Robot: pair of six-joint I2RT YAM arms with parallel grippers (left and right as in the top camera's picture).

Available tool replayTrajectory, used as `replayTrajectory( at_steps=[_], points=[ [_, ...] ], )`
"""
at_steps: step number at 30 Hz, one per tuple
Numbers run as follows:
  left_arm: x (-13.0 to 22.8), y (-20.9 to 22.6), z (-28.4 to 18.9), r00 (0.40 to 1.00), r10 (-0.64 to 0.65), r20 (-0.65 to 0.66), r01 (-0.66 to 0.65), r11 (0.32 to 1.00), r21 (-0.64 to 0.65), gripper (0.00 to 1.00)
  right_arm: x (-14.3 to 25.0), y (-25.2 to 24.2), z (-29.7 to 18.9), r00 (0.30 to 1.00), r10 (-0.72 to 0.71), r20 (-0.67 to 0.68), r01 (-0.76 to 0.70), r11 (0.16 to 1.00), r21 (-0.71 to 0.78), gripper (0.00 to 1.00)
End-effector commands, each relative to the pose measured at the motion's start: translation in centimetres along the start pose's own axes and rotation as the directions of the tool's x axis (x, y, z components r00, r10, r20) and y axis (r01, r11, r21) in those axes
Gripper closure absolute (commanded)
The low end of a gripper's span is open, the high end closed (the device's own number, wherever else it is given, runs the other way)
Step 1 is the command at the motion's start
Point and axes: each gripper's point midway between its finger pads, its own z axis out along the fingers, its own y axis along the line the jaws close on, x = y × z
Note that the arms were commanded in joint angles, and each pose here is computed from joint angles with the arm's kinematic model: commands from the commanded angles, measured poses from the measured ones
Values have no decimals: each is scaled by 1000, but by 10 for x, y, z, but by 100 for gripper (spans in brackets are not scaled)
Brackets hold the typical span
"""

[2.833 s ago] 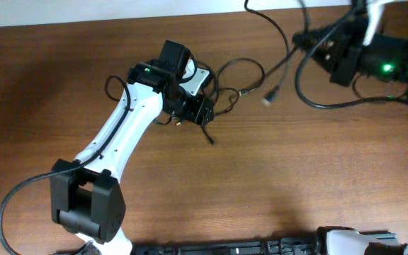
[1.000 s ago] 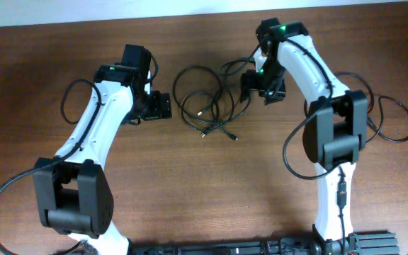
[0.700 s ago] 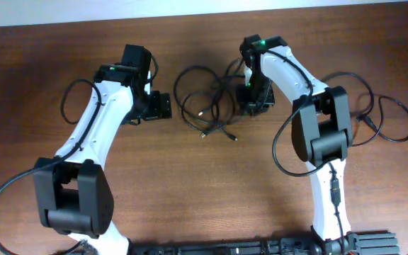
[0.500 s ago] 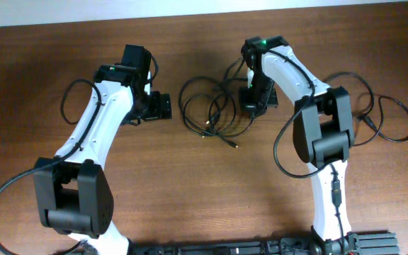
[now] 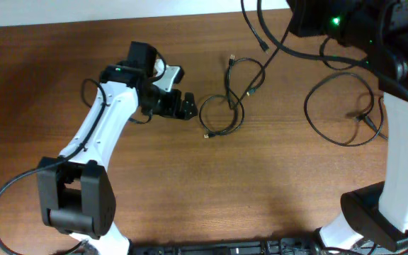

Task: Untangle cables
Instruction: 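Grasp another cable with the right gripper and move it right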

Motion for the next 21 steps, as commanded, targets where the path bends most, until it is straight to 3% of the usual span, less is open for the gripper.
replayTrajectory(
  at_steps=[1,3,8,10,12,14,16,17,19,21],
  points=[
    [-8,-30,8,991,125,36,-128,989,73,1,-26,12,-42,990,-15,139,18,1000,-22,96],
    [-13,-37,12,985,166,55,-169,984,50,1,-37,17,-59,980,-23,200,30,999,-31,96],
    [-10,-45,20,978,208,35,-208,978,6,1,-84,-10,-143,869,-51,492,-49,981,187,96],
    [-10,-45,20,978,208,35,-208,978,6,1,-98,-27,-184,796,-63,603,-139,949,283,96],
    [-10,-45,20,978,207,35,-207,978,6,1,-101,-62,-220,733,-89,675,-296,851,434,96],
    [-10,-45,20,978,207,35,-208,978,6,1,-88,-94,-232,740,-122,661,-399,711,578,96],
    [-9,-45,20,978,205,30,-205,979,7,1,-66,-125,-217,821,-160,548,-402,519,754,96],
    [-7,-45,20,979,203,24,-203,979,7,1,-60,-138,-201,863,-156,481,-360,477,801,96],
    [-4,-45,20,980,197,11,-197,980,8,1,-41,-174,-149,945,-86,315,-243,459,854,96],
    [-3,-45,20,981,195,8,-196,981,9,1,11,-232,-88,960,210,184,-269,512,816,96]
  ],
)
